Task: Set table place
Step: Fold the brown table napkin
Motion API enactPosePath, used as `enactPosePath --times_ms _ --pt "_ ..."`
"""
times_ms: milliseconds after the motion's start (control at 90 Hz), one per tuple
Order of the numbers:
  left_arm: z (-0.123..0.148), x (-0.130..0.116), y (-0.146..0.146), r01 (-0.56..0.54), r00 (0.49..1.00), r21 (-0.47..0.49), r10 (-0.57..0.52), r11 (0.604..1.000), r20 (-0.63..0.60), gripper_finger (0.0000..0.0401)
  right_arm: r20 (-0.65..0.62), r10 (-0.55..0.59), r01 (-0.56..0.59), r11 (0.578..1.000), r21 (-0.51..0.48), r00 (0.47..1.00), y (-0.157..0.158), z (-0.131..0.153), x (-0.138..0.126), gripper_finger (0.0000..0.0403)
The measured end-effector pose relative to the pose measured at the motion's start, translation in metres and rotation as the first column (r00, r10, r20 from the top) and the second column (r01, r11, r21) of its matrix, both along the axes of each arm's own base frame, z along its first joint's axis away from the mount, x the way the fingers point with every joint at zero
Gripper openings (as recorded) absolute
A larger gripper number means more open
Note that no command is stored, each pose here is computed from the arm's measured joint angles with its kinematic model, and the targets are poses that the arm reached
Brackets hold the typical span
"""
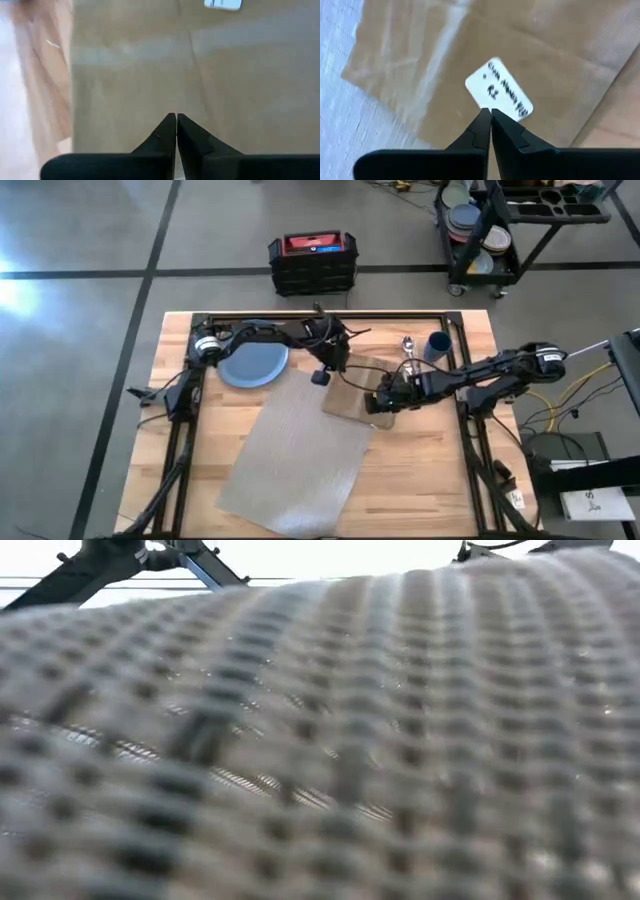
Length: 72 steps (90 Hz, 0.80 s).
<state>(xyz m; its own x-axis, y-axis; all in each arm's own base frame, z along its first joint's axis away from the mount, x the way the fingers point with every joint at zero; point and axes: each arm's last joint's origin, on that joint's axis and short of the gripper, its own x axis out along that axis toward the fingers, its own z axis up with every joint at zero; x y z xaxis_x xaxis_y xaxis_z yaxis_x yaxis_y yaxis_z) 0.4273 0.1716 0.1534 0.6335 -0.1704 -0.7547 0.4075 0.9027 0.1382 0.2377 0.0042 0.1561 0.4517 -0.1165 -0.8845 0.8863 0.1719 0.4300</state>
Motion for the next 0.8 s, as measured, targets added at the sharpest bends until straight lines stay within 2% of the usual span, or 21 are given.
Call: enactPosePath --times_ms 289,511,667,733,800 --pt "-0.004 -0.001 0.002 -0.012 0.995 0.028 0.014 1.000 -0.101 0.0000 0.000 0.016 -0.016 1.000 0.016 1.000 0.006 0.000 0.000 0.0000" --pt "0.005 -0.005 0.000 -0.015 0.981 0.000 0.014 1.000 -0.192 0.0000 0.002 0.029 -0.029 0.999 0.027 1.000 0.007 0.001 0.000 0.0000" --pt "0.026 -0.018 -0.007 -0.062 0.921 -0.109 0.015 0.992 -0.390 0.0000 0.048 0.027 -0.025 0.998 -0.052 0.998 0.003 0.013 0.007 0.0000" --pt "0.034 -0.027 -0.014 -0.092 0.879 -0.214 -0.022 0.973 -0.477 0.0000 0.042 -0.006 0.010 0.996 -0.088 0.999 -0.005 0.013 0.007 0.0000" --pt "0.039 -0.035 -0.022 -0.131 0.841 -0.330 -0.072 0.935 -0.537 0.0000 0.032 -0.039 0.042 0.993 -0.110 0.999 -0.017 0.011 0.008 0.0000"
